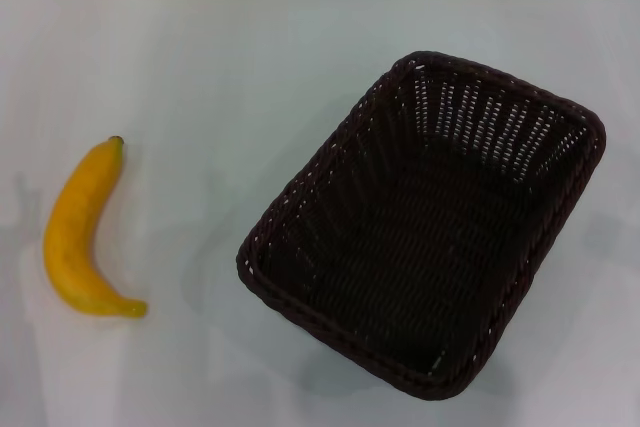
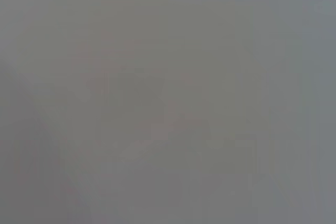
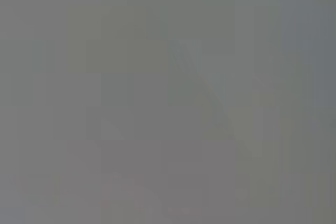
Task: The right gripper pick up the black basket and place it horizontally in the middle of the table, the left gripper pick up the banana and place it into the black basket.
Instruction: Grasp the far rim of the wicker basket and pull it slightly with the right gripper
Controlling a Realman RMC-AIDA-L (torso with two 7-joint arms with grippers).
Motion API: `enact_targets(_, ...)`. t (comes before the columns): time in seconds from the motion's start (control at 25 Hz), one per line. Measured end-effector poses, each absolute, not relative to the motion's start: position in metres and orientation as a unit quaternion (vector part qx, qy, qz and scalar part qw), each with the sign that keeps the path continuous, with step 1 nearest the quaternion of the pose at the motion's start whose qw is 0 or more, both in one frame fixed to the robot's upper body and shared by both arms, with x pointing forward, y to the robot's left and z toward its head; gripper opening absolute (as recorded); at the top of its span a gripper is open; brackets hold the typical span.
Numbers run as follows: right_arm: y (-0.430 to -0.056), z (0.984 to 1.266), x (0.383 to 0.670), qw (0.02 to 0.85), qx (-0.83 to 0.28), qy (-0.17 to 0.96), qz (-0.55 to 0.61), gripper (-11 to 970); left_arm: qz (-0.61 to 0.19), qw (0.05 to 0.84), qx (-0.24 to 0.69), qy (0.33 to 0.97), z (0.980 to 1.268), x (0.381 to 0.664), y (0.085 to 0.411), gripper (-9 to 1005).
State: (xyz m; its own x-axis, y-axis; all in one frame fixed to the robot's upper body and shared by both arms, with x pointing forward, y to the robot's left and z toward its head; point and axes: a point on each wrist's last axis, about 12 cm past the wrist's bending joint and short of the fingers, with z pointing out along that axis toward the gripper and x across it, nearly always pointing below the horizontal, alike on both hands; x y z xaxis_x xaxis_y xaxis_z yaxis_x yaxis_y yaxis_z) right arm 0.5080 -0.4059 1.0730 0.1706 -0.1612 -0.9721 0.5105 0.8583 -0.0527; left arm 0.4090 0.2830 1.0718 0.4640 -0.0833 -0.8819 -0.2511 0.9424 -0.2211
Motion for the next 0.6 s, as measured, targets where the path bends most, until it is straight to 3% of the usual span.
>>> enact_targets(0.24,-0.402,1.077,0.523,0.736,0.14,0.635,-0.187,673,0.051,0.839,-0.163,0.516,1.071,0.408,0.283,886)
enact_targets(0.6,-0.407,1.112,0.569,0.641,0.072,0.758,-0.092,672,0.045,0.839,-0.168,0.516,1.07,0.407,0.284,886)
